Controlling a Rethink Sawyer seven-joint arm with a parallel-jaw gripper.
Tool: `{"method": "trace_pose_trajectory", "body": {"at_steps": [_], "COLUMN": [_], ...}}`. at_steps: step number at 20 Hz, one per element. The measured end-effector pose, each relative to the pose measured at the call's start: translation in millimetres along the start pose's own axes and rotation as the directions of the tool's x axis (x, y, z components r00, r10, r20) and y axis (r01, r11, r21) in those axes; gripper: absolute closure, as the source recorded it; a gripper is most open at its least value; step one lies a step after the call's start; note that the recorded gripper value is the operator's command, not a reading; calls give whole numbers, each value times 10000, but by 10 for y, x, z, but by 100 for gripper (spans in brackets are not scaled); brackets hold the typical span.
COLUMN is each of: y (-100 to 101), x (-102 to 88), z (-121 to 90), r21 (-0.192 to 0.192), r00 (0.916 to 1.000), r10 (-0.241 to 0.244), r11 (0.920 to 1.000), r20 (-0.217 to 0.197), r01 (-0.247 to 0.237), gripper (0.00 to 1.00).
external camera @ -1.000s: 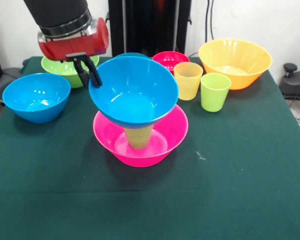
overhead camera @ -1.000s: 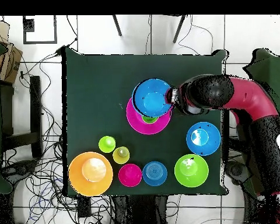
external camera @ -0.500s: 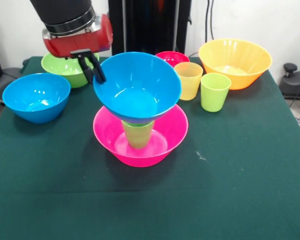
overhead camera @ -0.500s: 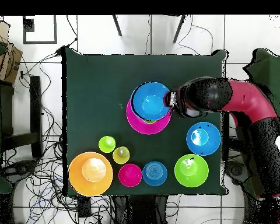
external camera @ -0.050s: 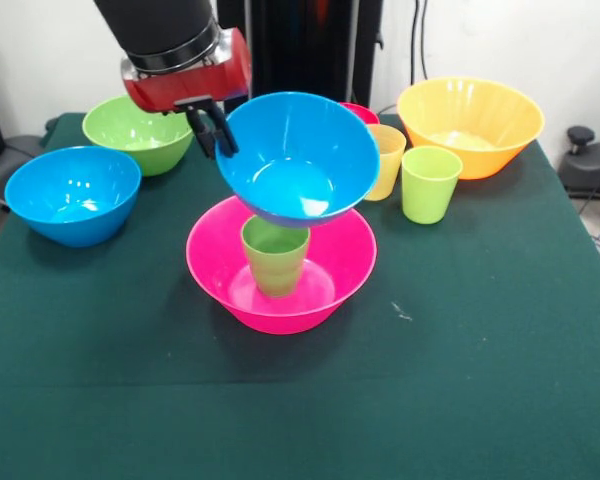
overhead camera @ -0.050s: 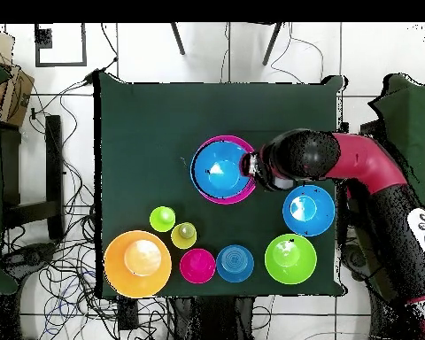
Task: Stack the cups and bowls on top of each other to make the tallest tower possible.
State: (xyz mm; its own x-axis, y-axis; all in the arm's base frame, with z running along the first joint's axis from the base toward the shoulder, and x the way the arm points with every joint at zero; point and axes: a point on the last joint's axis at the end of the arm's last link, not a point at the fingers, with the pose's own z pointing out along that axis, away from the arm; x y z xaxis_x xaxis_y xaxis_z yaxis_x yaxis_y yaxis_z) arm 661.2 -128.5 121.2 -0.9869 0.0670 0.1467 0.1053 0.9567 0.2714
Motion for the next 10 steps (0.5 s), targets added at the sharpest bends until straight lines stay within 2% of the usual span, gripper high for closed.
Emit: {"method": "trace_pose_trajectory", "body": {"at_steps": [7, 10], "y": [-17, -65], "x": [-16, -93], "z": [38, 78], "r21": [-37, -136], "r00": [10000, 9999], "r10": [18, 123], "r11": [10000, 9998], "r20": [-7, 76], "r01": [-18, -121], "gripper": [100, 100]}}
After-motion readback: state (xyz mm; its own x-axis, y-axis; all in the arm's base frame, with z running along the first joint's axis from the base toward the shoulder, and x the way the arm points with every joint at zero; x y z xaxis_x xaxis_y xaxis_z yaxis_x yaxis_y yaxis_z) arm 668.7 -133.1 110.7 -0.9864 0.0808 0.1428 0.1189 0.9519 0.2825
